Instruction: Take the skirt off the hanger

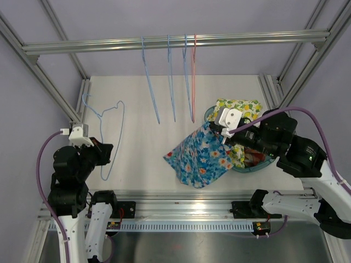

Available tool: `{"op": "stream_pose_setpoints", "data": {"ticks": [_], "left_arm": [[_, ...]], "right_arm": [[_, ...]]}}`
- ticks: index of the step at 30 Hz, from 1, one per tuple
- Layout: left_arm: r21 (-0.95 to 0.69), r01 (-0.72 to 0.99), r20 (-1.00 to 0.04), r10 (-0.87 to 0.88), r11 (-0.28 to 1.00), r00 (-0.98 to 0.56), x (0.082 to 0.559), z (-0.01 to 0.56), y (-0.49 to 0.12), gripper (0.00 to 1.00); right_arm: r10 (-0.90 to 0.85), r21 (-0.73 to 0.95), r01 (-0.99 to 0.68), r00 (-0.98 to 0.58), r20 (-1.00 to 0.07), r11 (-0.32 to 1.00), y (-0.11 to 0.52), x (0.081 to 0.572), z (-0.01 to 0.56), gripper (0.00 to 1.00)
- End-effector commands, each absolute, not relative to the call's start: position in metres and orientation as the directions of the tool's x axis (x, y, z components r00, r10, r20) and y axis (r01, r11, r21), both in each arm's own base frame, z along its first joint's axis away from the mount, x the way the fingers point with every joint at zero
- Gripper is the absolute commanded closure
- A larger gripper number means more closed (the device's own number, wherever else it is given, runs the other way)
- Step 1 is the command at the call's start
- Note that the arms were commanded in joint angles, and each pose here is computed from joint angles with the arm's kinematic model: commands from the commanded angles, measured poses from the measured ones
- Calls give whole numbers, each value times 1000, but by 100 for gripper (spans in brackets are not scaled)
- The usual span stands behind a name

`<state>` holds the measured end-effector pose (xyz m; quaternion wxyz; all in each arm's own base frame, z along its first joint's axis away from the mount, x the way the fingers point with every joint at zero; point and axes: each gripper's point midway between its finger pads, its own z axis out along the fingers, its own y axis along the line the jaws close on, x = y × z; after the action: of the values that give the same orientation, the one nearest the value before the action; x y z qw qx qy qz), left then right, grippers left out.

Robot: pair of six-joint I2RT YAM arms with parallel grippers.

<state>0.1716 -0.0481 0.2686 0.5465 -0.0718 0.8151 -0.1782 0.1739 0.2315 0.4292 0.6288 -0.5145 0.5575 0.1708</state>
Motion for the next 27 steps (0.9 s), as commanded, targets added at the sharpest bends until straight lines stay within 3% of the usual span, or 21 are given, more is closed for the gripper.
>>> {"op": "stream_pose_setpoints", "data": {"ticks": [1, 15, 21, 27], "left_arm": [[-379, 166, -897, -317, 910, -308, 177, 304, -58, 100], [-312, 295, -940, -249, 903, -232, 160, 330, -71, 100], [-258, 332, -961, -205, 907, -186, 165, 348, -72, 100], [-265, 373, -963, -228, 889, -141, 185, 365, -77, 100]], "right_arm": [[-397, -466, -789, 308, -864, 400, 238, 183, 406, 100], [-481, -424, -863, 259, -838, 274, 296, 205, 316, 100], [-573, -402, -906, 259, -777, 135, 293, 192, 257, 100], [-642, -364, -928, 230, -731, 81, 282, 188, 220, 97]]}}
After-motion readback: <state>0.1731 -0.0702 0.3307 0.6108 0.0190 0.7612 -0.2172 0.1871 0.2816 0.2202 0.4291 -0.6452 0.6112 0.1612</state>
